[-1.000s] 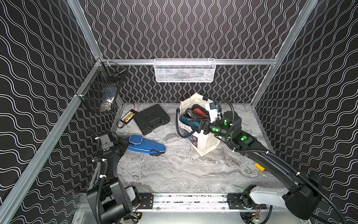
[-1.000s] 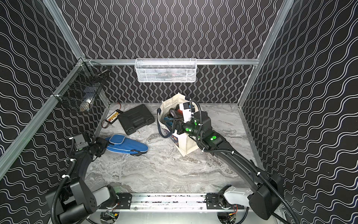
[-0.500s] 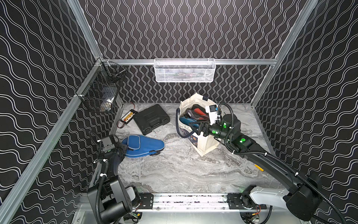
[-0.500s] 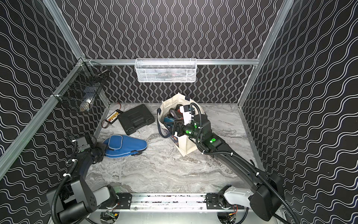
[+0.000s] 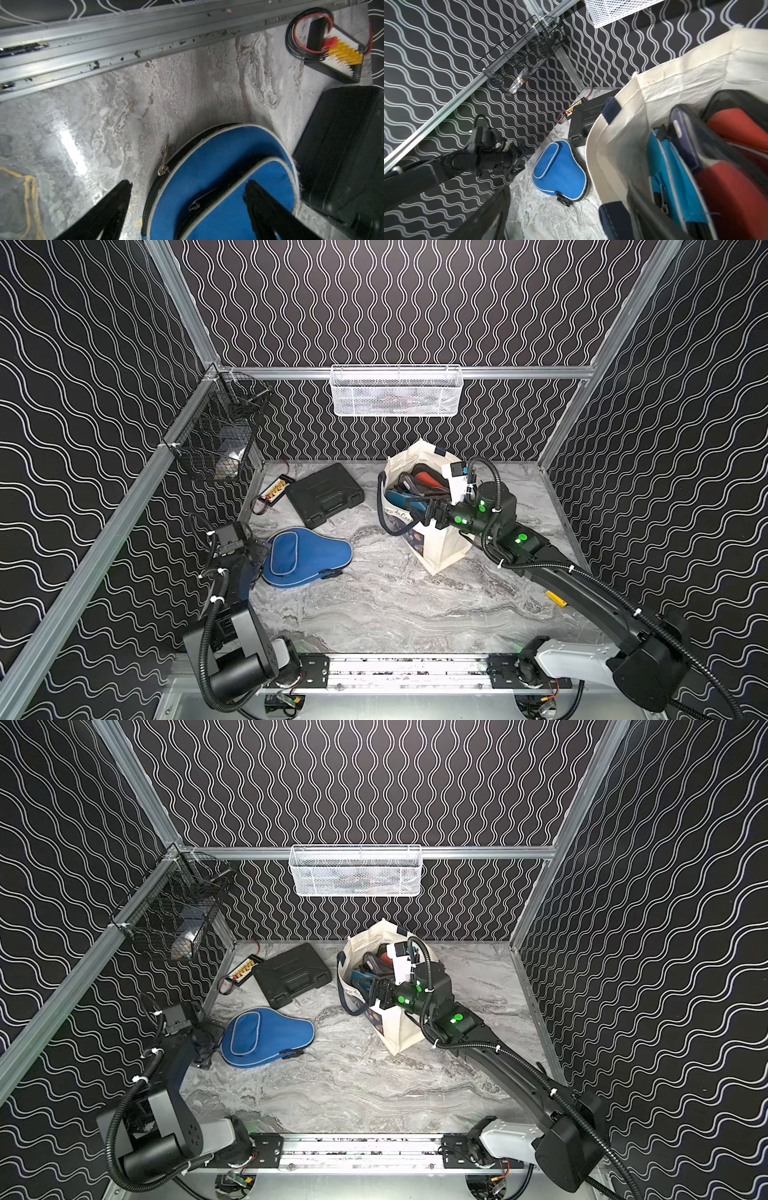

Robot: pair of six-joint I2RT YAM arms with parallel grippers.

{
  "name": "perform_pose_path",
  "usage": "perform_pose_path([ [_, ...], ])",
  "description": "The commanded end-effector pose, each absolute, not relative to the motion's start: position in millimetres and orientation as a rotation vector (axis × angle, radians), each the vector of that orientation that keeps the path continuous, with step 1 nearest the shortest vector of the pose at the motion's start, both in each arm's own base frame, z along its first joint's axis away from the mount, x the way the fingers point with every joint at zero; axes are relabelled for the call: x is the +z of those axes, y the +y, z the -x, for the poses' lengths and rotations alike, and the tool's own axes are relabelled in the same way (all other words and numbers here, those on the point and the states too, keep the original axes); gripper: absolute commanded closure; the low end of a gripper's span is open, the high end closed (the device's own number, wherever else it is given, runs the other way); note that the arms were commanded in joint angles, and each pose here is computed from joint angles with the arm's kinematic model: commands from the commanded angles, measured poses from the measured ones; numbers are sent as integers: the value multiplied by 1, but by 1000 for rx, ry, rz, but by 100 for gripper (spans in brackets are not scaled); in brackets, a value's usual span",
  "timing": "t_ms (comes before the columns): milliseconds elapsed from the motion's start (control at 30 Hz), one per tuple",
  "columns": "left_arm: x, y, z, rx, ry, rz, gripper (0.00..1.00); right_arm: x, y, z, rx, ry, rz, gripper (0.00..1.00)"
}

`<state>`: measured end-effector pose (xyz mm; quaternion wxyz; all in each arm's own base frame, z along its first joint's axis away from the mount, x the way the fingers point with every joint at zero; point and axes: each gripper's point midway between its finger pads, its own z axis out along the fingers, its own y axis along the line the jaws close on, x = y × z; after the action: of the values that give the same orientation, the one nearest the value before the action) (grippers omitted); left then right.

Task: Remove the ping pong set from the canvas bag
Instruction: Place the ping pong set at the center of the board.

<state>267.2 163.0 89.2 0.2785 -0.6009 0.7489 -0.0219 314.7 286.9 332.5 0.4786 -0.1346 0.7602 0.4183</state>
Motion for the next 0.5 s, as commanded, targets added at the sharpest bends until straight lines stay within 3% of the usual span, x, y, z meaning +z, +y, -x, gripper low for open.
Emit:
perform_pose_path([
  [0,125,164,-285,27,2021,1448,10,340,277,-323,939,1859,282,13],
  [300,181,71,-345,-66,2223,908,10,370,255,-330,798,1859,236,12],
  [467,186,-11,-350,-266,2369,595,11,377,238,-337,778,1889,211,12],
])
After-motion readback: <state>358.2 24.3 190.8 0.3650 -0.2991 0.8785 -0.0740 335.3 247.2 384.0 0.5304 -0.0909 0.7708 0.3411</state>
